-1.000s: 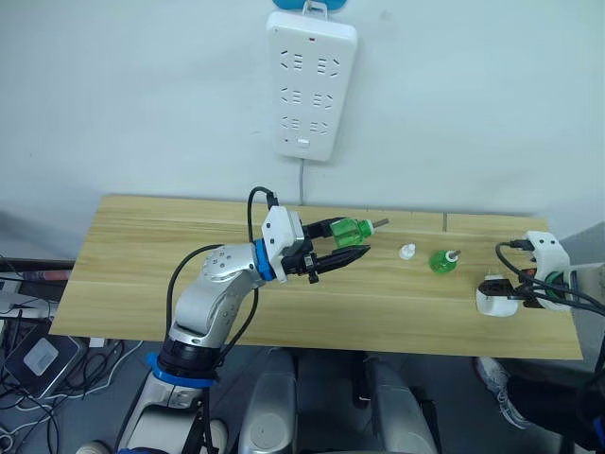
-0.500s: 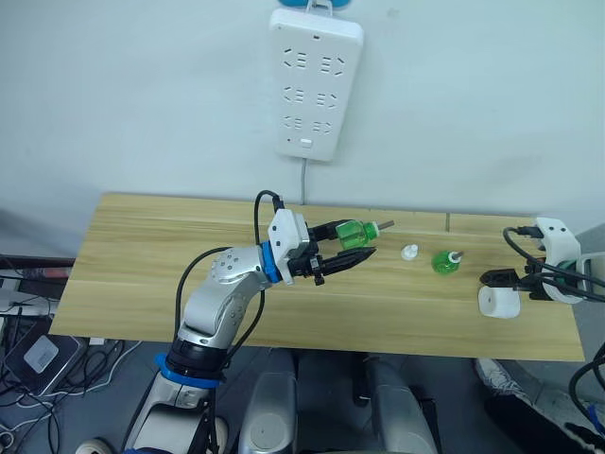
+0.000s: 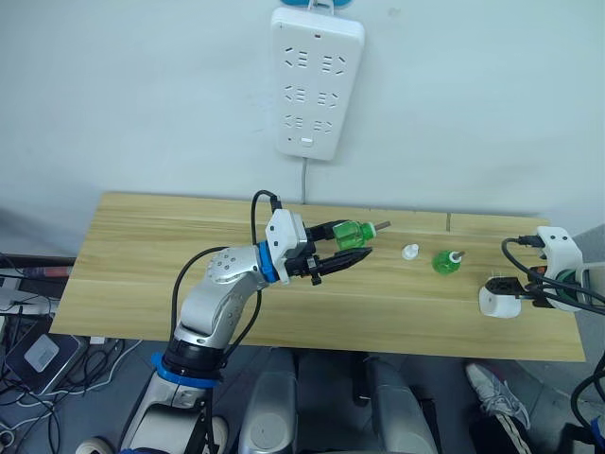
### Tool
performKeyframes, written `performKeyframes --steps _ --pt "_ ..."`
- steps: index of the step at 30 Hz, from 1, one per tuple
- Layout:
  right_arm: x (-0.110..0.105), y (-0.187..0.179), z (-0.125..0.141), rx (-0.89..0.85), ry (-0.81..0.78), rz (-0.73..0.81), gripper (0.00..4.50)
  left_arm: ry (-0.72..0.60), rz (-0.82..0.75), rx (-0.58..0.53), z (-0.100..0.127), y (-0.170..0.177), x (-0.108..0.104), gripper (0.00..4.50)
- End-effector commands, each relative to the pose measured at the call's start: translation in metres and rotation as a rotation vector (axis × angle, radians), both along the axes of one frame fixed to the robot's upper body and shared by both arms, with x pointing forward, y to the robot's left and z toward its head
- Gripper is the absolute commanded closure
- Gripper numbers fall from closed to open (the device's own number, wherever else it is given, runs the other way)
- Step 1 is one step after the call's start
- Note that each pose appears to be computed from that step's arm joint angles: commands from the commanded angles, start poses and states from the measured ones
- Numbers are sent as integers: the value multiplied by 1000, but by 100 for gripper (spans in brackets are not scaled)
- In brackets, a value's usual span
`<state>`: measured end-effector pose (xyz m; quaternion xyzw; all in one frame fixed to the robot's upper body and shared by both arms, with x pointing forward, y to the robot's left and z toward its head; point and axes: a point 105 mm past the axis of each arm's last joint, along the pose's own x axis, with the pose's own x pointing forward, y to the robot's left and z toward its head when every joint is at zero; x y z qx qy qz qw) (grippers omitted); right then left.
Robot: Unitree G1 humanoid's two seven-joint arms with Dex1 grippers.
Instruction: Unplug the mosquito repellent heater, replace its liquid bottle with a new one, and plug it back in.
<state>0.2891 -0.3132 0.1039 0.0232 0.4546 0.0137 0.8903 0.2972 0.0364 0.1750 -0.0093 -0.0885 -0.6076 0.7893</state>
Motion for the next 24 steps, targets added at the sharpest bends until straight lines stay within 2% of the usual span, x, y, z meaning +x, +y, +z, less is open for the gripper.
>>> performKeyframes --steps 1,7,17,20,24 --pt "-5 -3 4 3 -9 -3 6 -49 -29 -16 8 -5 -7 224" --pt "-11 -10 -10 -11 2 -4 6 -49 -35 -9 8 -5 -7 224" --pt "-3 -8 -19 43 -41 -11 6 -53 -39 2 9 -4 -5 224" --pt "-9 -10 -24 64 -26 -14 68 -54 -42 7 9 -4 -5 224" --pt "-11 -11 -23 86 -29 -25 214 -54 -43 11 8 -3 -5 224"
